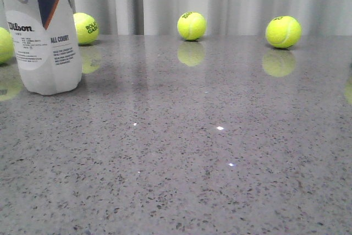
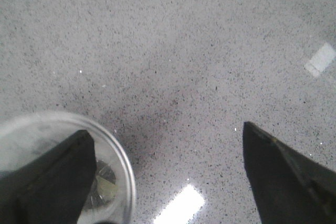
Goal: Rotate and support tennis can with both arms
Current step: 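Open the left gripper and raise it off the standing can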
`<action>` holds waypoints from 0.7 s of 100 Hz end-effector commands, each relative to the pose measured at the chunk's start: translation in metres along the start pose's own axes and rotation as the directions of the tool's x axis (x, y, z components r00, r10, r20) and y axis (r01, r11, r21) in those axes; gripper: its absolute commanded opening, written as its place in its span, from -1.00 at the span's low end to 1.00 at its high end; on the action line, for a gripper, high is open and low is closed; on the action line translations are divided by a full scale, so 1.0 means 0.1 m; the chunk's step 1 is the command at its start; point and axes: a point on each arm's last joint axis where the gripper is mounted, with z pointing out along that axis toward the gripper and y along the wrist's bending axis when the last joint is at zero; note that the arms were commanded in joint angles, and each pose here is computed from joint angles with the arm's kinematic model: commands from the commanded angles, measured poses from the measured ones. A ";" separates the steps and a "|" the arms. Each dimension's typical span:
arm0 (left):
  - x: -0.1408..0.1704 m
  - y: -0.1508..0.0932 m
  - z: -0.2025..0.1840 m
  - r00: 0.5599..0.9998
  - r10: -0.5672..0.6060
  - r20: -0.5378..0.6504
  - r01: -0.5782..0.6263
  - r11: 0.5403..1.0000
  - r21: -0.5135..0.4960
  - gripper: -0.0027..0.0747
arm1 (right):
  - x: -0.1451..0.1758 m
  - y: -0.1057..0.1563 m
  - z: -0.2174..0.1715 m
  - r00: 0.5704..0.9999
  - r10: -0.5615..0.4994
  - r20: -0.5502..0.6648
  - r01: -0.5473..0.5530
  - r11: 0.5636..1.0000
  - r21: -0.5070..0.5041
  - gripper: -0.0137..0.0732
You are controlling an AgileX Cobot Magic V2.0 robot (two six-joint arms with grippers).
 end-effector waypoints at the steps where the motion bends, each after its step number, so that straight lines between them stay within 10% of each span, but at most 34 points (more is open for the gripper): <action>1: -0.05 -0.16 -0.24 0.998 0.024 0.066 -0.026 0.999 0.024 0.50 | -0.14 -0.03 -0.01 0.996 0.015 0.093 -0.018 0.999 0.028 -0.85; 70: 0.58 -0.34 -0.92 0.933 0.029 0.359 0.087 0.949 -0.303 0.47 | -0.14 -0.03 -0.01 0.996 0.015 0.093 -0.018 0.999 0.028 -0.85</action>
